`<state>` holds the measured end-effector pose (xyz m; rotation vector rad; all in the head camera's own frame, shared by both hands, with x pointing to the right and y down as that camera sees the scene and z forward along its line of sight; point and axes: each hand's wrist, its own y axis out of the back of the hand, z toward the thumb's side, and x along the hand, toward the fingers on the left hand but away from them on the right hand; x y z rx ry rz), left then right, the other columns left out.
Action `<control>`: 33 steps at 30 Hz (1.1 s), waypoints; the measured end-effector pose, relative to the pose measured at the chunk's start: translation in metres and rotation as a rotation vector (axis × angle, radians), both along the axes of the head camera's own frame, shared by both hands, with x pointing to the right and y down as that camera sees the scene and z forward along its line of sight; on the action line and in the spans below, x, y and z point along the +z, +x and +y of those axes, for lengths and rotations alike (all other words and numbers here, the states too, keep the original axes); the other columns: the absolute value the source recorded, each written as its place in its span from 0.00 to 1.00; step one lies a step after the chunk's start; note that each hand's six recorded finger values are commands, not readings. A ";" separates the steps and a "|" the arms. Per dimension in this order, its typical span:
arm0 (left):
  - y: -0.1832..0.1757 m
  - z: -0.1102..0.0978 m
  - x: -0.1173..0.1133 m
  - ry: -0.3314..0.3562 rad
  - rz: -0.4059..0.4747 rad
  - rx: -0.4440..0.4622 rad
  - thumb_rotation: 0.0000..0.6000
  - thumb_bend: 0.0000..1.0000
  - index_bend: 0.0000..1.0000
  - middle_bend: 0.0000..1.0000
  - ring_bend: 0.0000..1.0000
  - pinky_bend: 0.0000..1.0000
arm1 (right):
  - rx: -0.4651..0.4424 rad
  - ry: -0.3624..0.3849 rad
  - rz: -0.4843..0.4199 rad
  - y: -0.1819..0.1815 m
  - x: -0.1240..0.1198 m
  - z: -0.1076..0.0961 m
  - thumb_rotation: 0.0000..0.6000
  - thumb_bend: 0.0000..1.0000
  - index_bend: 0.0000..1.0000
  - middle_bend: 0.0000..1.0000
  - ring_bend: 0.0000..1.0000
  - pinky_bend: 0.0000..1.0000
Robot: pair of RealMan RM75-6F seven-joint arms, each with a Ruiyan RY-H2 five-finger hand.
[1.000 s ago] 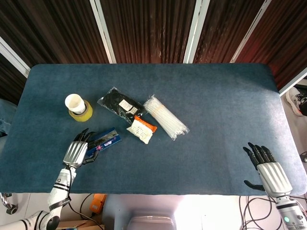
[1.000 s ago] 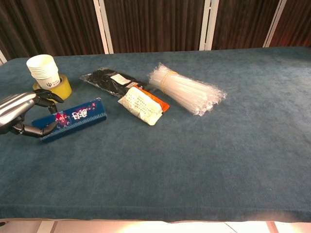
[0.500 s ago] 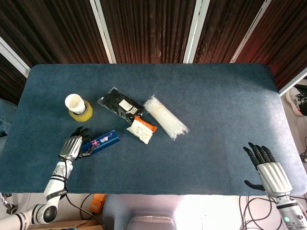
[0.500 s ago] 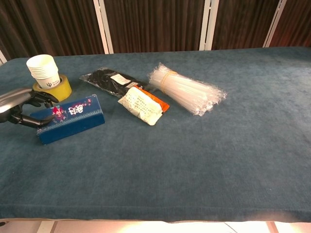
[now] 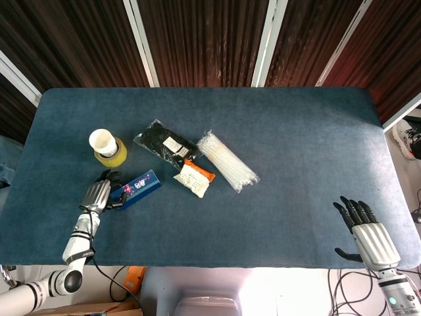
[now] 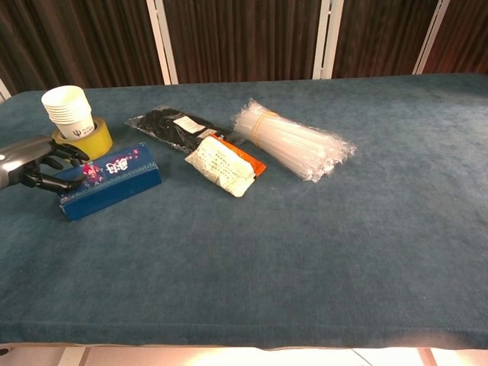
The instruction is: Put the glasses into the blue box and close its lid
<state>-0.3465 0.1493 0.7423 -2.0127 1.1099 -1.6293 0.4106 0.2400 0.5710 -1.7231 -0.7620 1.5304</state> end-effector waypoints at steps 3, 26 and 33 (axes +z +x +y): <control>0.000 -0.002 0.004 -0.008 0.012 -0.020 0.81 0.43 0.54 0.17 0.06 0.21 | 0.002 0.002 0.001 0.001 0.000 0.000 1.00 0.27 0.00 0.00 0.00 0.00; -0.026 -0.023 0.016 0.032 -0.106 -0.064 0.66 0.41 0.18 0.07 0.03 0.23 | 0.001 -0.002 0.001 0.001 -0.002 0.001 1.00 0.27 0.00 0.00 0.00 0.00; -0.025 -0.023 -0.025 0.145 -0.053 -0.008 0.63 0.40 0.06 0.07 0.02 0.18 | 0.000 0.008 0.005 0.002 -0.004 0.001 1.00 0.27 0.00 0.00 0.00 0.00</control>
